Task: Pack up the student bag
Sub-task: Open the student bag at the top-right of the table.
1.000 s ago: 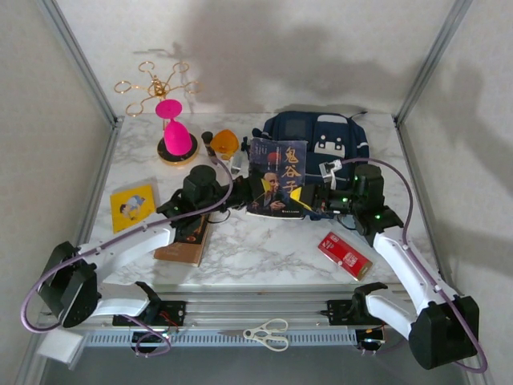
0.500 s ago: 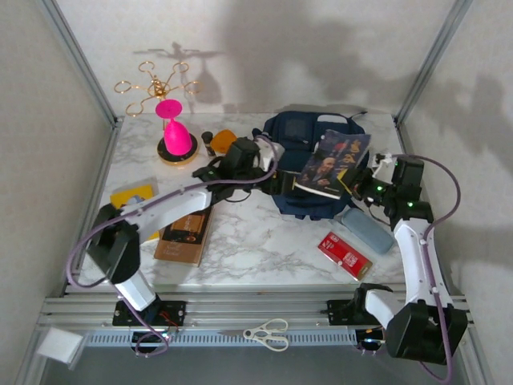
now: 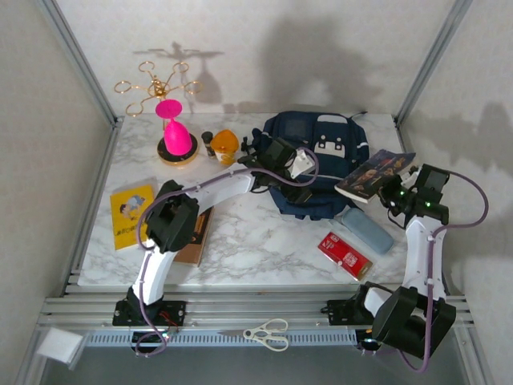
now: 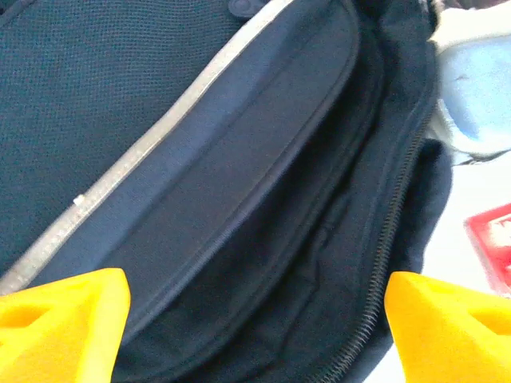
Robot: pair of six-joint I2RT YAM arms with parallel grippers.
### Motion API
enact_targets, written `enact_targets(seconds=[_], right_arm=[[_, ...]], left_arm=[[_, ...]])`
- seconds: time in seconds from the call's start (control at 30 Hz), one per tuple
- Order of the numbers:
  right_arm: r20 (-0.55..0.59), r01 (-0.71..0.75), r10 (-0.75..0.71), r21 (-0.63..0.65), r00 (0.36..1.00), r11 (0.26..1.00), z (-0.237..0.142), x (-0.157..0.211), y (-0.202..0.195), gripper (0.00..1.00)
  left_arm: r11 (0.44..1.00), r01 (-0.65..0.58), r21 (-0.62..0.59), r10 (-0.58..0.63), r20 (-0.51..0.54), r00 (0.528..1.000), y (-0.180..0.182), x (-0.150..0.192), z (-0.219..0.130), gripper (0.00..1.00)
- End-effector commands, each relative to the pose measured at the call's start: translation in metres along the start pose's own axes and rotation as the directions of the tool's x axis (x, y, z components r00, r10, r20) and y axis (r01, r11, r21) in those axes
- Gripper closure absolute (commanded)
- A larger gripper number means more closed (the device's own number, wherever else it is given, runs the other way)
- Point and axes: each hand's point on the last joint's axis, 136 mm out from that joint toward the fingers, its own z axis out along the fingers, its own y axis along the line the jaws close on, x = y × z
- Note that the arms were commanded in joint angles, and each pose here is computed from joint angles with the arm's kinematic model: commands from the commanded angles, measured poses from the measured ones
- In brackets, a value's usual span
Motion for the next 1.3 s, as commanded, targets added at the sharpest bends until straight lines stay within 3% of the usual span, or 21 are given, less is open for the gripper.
enact_targets(seconds=[0.0,0.2,0.33,0.53,0.63,0.97,1.07,1.27], right_arm=[[0.098,0.033,-0.035,0.021,0.995,0.999,-0.010,-0.029,0.000,1.00],[0.072,-0.009,0.007,0.030,0.997,1.000,0.000,-0.033,-0.013,1.00],[0.074,-0.004,0.001,0.033,0.997,0.999,0.000,-0.034,-0.013,1.00],[0.064,-0.003,0.001,0.032,0.998,0.999,0.003,-0.034,-0.014,1.00],[0.056,-0.008,0.006,0.043,0.998,0.999,0.006,-0.033,-0.018,1.00],[0.079,0.025,-0.031,0.069,0.996,0.997,-0.008,-0.037,-0.012,1.00],[0.061,0.025,-0.029,0.064,0.998,0.998,-0.009,-0.033,-0.011,1.00],[0.053,0.034,-0.039,0.092,0.998,0.995,-0.021,-0.028,-0.010,1.00]], left_arm=[[0.992,-0.111,-0.062,0.106,-0.076,0.991,0.019,0.007,0.008,0.14],[0.969,-0.217,-0.121,0.202,-0.122,0.972,0.037,0.016,0.027,0.07],[0.972,-0.224,-0.065,0.213,-0.145,0.966,0.033,0.021,0.038,0.07],[0.956,-0.259,-0.138,0.231,-0.193,0.954,0.057,0.029,0.061,0.08],[0.947,-0.270,-0.176,0.240,-0.175,0.955,0.066,0.017,0.066,0.19],[0.947,-0.281,-0.156,0.270,-0.090,0.959,0.061,-0.007,0.067,0.84],[0.947,-0.275,-0.165,0.267,-0.068,0.961,0.061,-0.017,0.059,0.98],[0.964,-0.192,-0.184,0.205,0.052,0.977,0.053,-0.062,0.017,1.00]])
